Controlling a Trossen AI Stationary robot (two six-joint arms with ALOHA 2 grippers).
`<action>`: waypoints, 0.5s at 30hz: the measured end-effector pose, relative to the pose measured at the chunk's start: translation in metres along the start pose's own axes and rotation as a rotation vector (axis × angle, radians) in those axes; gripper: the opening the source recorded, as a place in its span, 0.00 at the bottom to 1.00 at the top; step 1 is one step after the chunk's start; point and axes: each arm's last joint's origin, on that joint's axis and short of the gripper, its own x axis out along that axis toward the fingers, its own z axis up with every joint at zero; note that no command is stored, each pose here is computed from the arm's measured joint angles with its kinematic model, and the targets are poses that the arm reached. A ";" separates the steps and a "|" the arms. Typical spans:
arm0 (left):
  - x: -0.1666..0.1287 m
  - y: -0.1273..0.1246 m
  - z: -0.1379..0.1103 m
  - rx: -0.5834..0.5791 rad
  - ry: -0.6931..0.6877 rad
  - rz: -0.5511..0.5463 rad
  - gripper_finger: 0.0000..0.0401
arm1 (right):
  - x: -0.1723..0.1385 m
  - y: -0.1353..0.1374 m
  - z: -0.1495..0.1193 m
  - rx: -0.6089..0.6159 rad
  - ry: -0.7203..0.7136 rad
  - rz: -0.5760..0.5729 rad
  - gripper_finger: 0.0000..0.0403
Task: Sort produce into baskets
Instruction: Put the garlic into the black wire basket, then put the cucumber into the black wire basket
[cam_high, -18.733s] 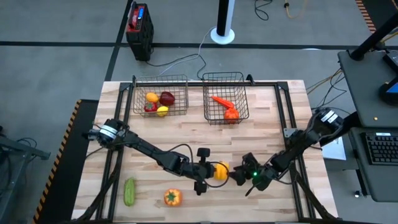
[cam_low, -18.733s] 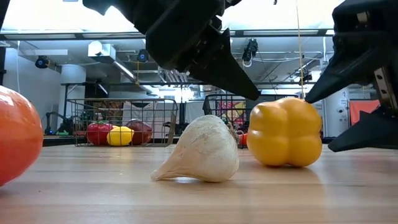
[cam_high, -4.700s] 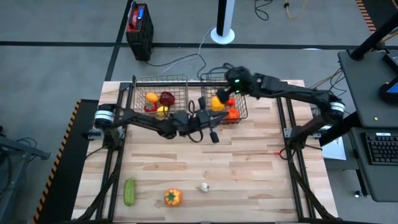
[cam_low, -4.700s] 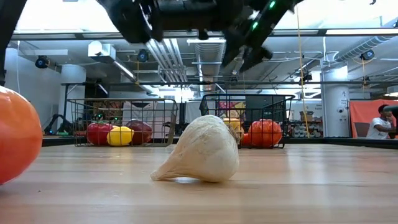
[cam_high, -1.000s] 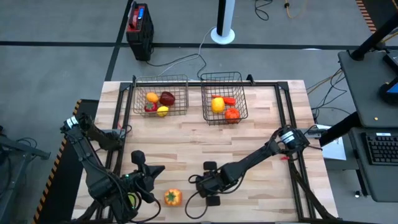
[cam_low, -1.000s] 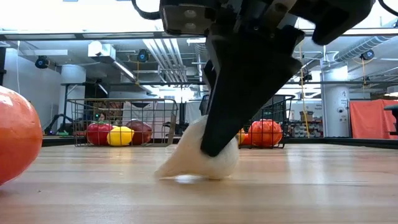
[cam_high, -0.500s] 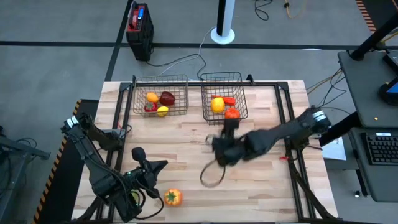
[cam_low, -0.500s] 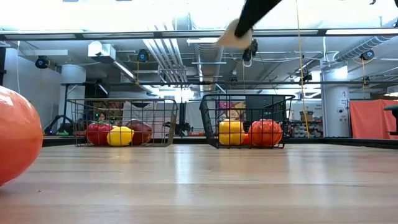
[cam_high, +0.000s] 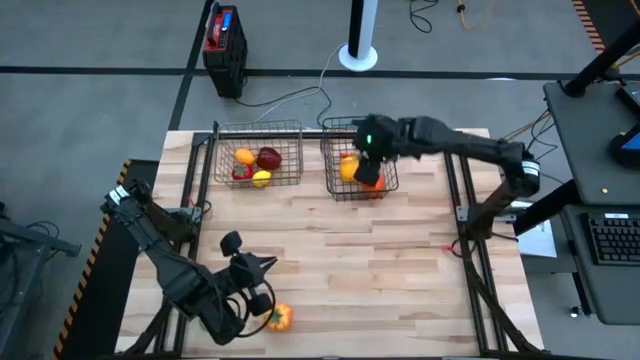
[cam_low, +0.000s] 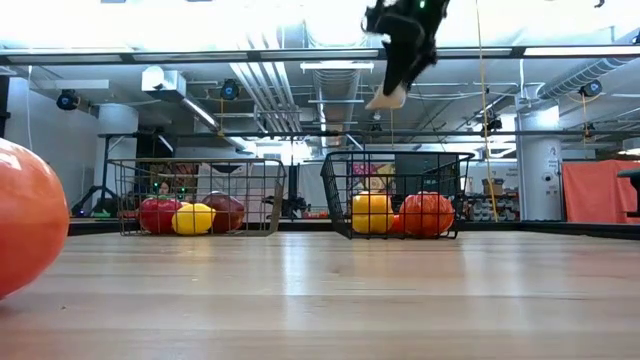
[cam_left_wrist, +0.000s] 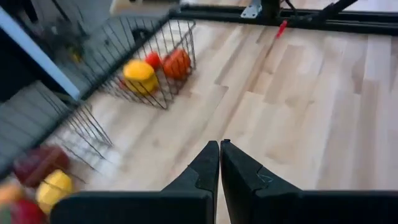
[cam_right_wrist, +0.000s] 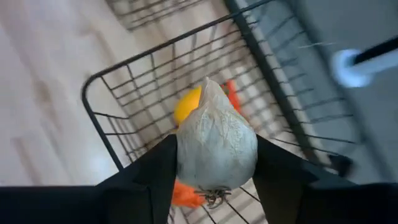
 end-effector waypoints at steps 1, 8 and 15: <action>0.000 0.000 0.000 -0.021 0.007 -0.003 0.00 | 0.005 -0.010 0.001 0.017 0.005 0.050 0.45; 0.000 0.002 0.003 0.091 -0.114 0.068 0.00 | 0.042 -0.040 0.009 0.130 0.002 0.121 0.56; -0.001 0.001 0.005 0.062 -0.166 0.084 0.00 | 0.047 -0.030 0.009 0.171 0.028 0.127 0.67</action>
